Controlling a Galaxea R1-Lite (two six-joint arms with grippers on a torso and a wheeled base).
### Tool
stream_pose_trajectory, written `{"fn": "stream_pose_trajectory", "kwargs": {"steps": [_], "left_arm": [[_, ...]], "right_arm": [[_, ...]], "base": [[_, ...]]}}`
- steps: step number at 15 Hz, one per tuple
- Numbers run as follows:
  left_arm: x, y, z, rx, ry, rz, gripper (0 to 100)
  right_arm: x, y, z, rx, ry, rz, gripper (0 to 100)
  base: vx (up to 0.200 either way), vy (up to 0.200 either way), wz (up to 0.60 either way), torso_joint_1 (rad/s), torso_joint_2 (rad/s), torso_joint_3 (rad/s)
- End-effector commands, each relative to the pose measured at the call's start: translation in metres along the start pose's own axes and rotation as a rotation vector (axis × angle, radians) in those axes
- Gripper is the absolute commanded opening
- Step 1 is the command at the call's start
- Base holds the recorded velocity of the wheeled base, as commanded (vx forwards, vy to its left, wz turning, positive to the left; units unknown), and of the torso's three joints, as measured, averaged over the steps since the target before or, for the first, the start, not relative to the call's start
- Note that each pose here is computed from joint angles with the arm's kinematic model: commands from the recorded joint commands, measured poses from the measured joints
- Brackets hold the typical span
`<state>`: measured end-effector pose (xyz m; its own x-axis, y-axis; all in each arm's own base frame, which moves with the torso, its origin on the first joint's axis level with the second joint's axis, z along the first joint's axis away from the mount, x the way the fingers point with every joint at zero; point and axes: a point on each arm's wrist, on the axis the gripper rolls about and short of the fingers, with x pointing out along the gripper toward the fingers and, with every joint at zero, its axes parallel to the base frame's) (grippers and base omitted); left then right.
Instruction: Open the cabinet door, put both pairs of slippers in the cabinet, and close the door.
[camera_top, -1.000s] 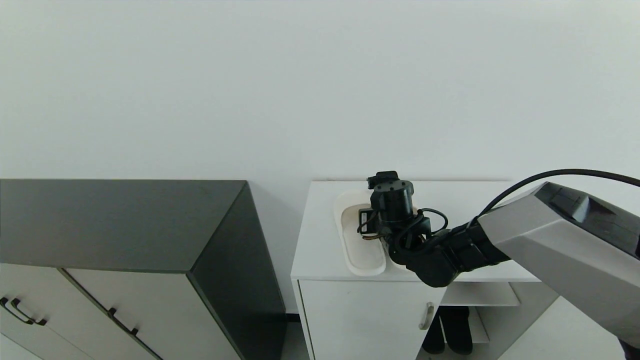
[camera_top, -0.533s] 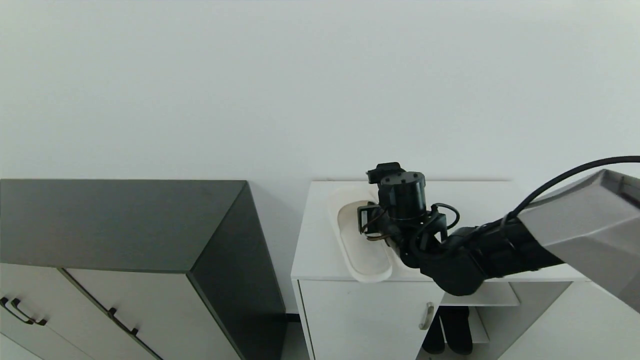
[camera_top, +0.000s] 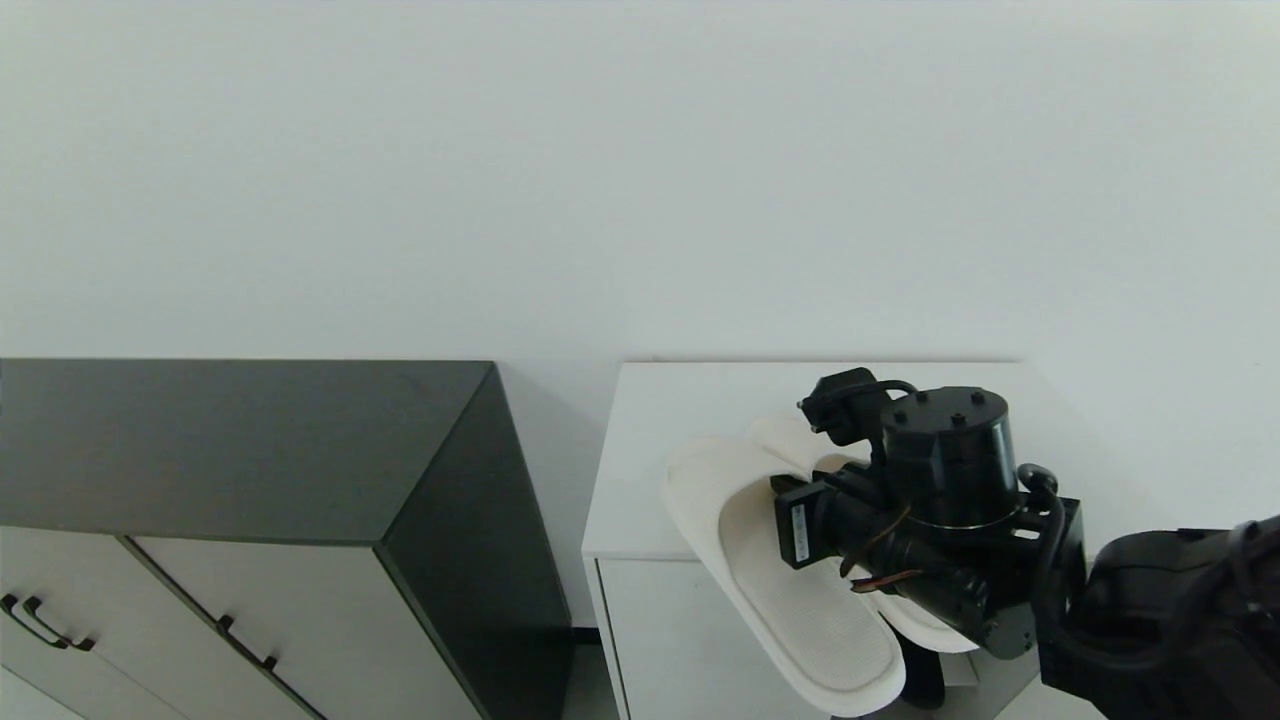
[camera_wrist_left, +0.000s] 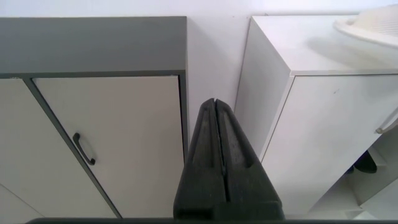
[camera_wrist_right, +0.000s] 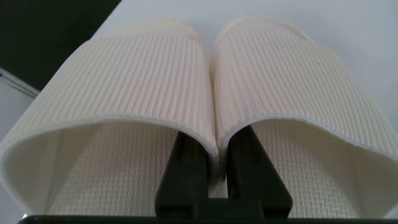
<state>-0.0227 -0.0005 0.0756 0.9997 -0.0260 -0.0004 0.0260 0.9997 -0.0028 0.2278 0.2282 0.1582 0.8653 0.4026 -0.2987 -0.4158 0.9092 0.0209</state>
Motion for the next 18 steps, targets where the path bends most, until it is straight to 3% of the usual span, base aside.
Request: {"fn": "stream_pose_trajectory", "kwargs": {"steps": [1,4,18], "left_arm": [[0.0,0.0,0.0,0.0,0.0,0.0,0],[0.0,0.0,0.0,0.0,0.0,0.0,0],[0.0,0.0,0.0,-0.002,0.0,0.0,0]], "right_arm": [[-0.0098,-0.0021,0.0058,0.008,-0.022,0.005,0],[-0.0103,-0.0024,0.0053,0.009,-0.021,0.002,0],[-0.0051,-0.0028,-0.0001,0.003,-0.001,-0.007,0]], "base": [[0.0,0.0,0.0,0.0,0.0,0.0],[0.0,0.0,0.0,0.0,0.0,0.0],[-0.2,0.0,0.0,0.001,0.0,0.003]]}}
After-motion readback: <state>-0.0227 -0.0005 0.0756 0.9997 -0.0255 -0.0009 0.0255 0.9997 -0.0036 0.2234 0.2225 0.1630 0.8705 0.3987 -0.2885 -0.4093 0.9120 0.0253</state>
